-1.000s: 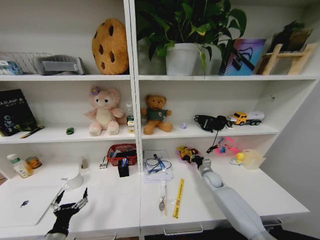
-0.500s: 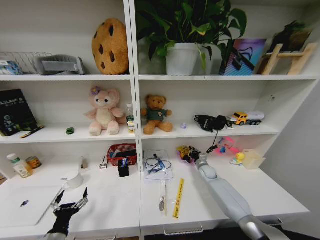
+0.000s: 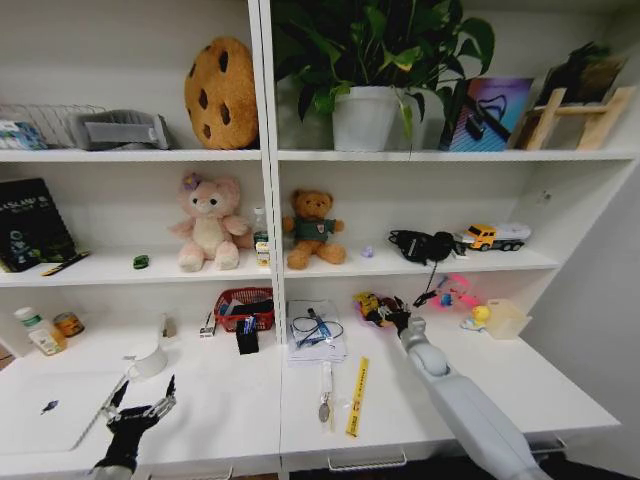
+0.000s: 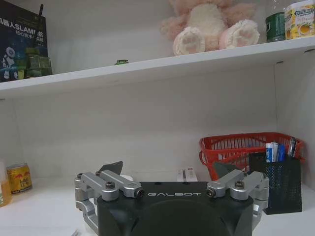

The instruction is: Organize the objects on the table.

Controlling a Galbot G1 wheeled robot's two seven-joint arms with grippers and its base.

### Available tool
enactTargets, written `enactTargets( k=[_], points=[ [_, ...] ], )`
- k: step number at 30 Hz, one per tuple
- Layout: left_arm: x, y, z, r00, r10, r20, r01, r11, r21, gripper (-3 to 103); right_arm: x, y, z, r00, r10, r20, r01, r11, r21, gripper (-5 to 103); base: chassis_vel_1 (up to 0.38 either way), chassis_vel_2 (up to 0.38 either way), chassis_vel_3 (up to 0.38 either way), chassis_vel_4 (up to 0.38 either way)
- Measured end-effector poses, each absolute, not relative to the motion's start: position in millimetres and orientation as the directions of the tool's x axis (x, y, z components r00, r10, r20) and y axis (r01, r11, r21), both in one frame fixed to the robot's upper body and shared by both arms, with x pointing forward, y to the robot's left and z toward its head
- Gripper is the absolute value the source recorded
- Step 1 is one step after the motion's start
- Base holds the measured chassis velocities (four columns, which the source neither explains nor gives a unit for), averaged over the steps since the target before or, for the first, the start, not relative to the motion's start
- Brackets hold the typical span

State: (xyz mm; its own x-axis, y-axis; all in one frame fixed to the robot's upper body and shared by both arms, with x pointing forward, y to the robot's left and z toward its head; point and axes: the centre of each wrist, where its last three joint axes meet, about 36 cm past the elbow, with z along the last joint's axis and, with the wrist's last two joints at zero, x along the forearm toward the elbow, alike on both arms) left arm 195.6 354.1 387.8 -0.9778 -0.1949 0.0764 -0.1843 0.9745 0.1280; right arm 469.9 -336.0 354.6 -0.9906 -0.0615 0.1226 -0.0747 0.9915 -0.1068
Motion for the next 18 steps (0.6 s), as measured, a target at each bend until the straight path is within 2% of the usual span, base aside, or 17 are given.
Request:
enactTargets(
  k=[4,7,9,18],
  points=[
    [196,354,388,-0.978,-0.195,0.076,-0.184,0.974,0.128,100,428,-341,382,-0.995,-0.086,0.047,-0.090,0.992,-0.091,99,0.000,0.000,0.000,0.000],
    [196,354,388,-0.978,-0.195,0.076,-0.184,0.974,0.128,100,417,-343,387,-0.995,-0.091,0.035,-0.094,0.992,-0.090,100,0.000,0.000,0.000,0.000],
    [196,354,388,-0.978,-0.195,0.076,-0.185,0.974,0.128,100,385,-346,395,-0.994,-0.104,0.019,-0.105,0.990,-0.089,100,0.000,0.000,0.000,0.000],
    [196,354,388,-0.978,-0.195,0.076,-0.184,0.975,0.128,100,322,-347,402,-0.990,-0.119,-0.072,-0.110,0.987,-0.114,100,0.000,0.000,0.000,0.000]
  ],
)
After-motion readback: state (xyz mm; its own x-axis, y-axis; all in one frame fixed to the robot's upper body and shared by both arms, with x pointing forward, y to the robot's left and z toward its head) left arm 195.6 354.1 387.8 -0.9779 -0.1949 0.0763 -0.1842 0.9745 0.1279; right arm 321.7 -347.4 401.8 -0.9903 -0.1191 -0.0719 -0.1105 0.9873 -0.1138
